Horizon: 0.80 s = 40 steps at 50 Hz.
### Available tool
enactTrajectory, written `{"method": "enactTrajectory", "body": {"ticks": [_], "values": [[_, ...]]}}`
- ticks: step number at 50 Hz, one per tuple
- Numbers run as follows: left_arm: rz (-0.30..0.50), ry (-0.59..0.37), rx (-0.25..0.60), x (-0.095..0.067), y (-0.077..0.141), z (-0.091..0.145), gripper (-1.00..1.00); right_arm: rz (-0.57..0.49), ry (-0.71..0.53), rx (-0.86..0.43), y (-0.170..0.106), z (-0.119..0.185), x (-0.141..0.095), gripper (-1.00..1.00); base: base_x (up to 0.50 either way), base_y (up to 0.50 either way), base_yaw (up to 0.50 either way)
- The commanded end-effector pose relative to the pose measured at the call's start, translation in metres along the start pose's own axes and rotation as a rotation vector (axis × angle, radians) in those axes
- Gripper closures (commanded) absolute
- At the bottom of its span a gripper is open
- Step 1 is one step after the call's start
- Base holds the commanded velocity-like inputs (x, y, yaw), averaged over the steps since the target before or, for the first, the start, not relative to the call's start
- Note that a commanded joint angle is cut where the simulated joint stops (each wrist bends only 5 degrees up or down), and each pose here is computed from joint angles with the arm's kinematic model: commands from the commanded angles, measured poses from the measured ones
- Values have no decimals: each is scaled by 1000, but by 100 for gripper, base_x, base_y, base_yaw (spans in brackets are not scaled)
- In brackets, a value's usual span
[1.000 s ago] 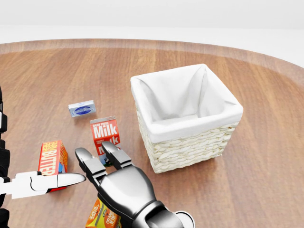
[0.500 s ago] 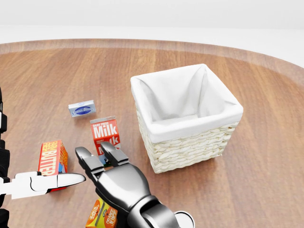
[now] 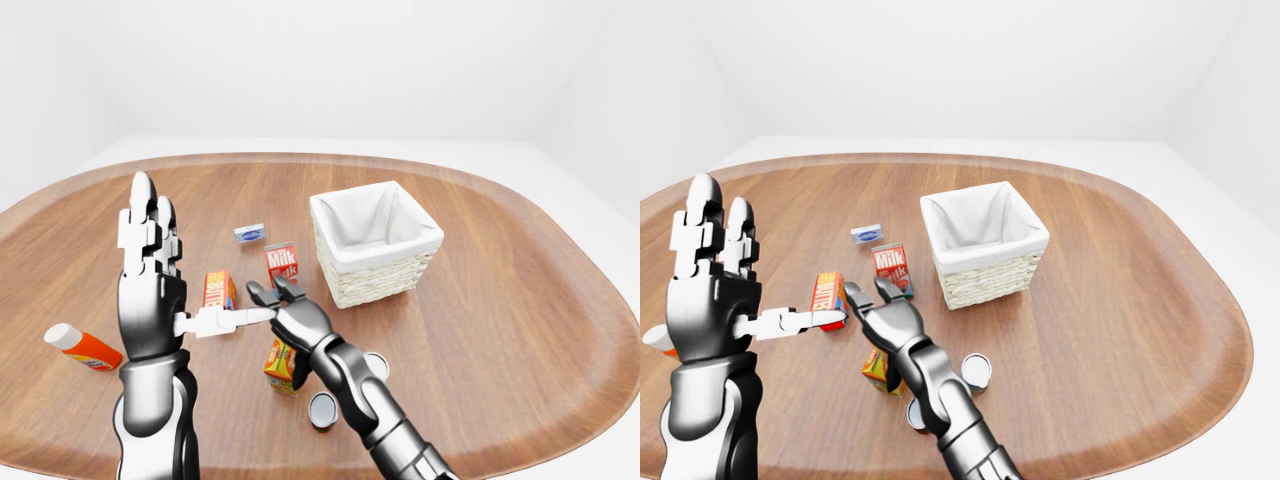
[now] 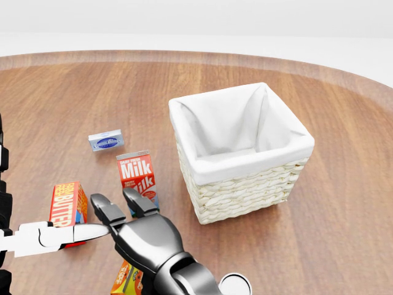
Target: Pick up the orange juice, and put it in the basket.
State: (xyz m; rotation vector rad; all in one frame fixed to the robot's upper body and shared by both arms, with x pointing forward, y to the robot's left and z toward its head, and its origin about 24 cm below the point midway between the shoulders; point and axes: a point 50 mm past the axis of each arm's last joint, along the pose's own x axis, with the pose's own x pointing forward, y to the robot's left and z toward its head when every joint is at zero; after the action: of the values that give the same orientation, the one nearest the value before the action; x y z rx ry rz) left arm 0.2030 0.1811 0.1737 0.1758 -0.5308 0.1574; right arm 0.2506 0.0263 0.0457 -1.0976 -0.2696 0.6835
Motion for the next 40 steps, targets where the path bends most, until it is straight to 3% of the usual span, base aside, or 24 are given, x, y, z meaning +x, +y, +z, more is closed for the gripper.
{"method": "enactTrajectory", "body": {"ticks": [1, 40], "values": [[1, -4, -1, 0, 0, 1, -100, 10, 11, 8, 10, -1, 4, -100, 0, 0, 0], [2, -22, -3, 0, -1, 5, -100, 19, 65, 44, 39, -8, 16, -100, 0, 0, 0]]}}
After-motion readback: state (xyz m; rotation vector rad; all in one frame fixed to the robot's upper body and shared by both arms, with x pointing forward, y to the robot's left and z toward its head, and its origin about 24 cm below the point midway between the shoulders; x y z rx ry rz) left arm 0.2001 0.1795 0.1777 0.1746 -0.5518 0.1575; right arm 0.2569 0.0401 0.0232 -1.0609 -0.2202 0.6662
